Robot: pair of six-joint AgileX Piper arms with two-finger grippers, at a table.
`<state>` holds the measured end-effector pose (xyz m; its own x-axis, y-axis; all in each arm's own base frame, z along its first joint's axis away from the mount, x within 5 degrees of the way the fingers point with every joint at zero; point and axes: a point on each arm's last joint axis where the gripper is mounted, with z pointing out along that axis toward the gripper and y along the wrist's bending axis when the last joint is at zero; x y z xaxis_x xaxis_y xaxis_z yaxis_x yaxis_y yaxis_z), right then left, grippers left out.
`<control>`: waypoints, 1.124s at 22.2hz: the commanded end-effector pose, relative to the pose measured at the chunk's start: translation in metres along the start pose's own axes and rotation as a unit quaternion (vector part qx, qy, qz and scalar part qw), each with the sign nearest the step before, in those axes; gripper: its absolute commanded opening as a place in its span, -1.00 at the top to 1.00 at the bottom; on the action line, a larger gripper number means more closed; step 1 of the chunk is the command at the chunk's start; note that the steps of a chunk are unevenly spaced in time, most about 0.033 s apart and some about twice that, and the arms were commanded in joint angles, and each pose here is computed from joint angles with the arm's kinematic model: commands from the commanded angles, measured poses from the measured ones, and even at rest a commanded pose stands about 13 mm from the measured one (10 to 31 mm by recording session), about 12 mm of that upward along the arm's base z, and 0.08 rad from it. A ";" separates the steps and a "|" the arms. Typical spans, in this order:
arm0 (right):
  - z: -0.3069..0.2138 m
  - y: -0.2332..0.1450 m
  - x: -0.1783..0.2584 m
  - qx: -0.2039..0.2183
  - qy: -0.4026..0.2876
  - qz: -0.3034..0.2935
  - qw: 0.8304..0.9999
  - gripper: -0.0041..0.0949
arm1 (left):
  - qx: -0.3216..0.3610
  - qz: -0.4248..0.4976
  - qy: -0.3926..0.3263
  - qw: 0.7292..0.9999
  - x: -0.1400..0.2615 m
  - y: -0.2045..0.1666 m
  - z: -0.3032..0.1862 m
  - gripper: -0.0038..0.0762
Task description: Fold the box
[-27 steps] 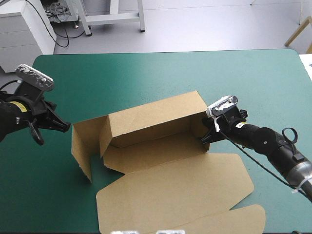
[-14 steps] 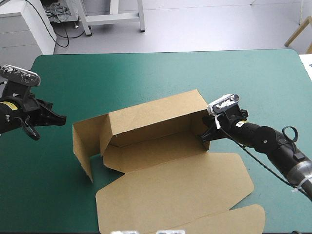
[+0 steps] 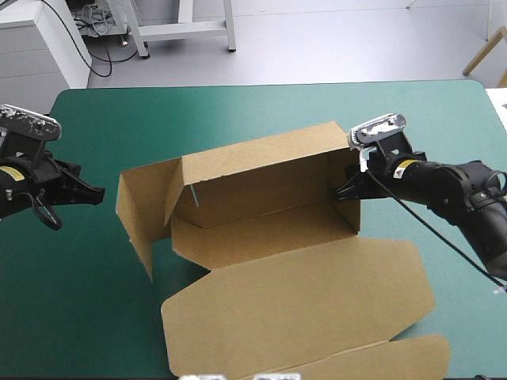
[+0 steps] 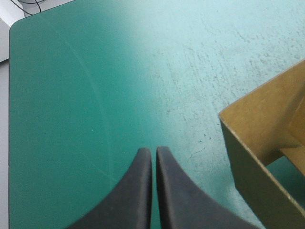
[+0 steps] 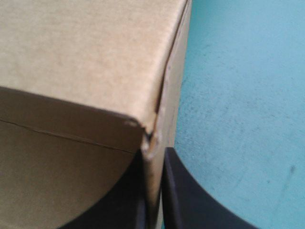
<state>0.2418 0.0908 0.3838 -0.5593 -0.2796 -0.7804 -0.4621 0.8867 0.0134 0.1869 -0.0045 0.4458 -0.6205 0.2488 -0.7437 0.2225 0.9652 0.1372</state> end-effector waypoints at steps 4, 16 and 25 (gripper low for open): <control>-0.048 0.002 -0.024 0.015 0.009 0.015 1.000 0.95 | -0.013 -0.003 -0.053 0.998 -0.009 0.001 -0.012 0.88; 0.062 -0.015 0.000 0.009 0.254 0.060 0.965 0.96 | -0.013 -0.003 -0.053 0.999 -0.009 0.001 -0.012 0.88; 0.136 -0.027 -0.020 0.008 0.232 0.070 0.970 0.96 | -0.009 -0.006 -0.054 0.998 -0.009 0.000 -0.012 0.88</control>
<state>0.3506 0.1168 0.3256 -0.8516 -0.2932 -0.4346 -0.3511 0.9346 0.0574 0.1871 -0.0043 0.4461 -0.6179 0.2498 -0.7455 0.2205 0.9652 0.1407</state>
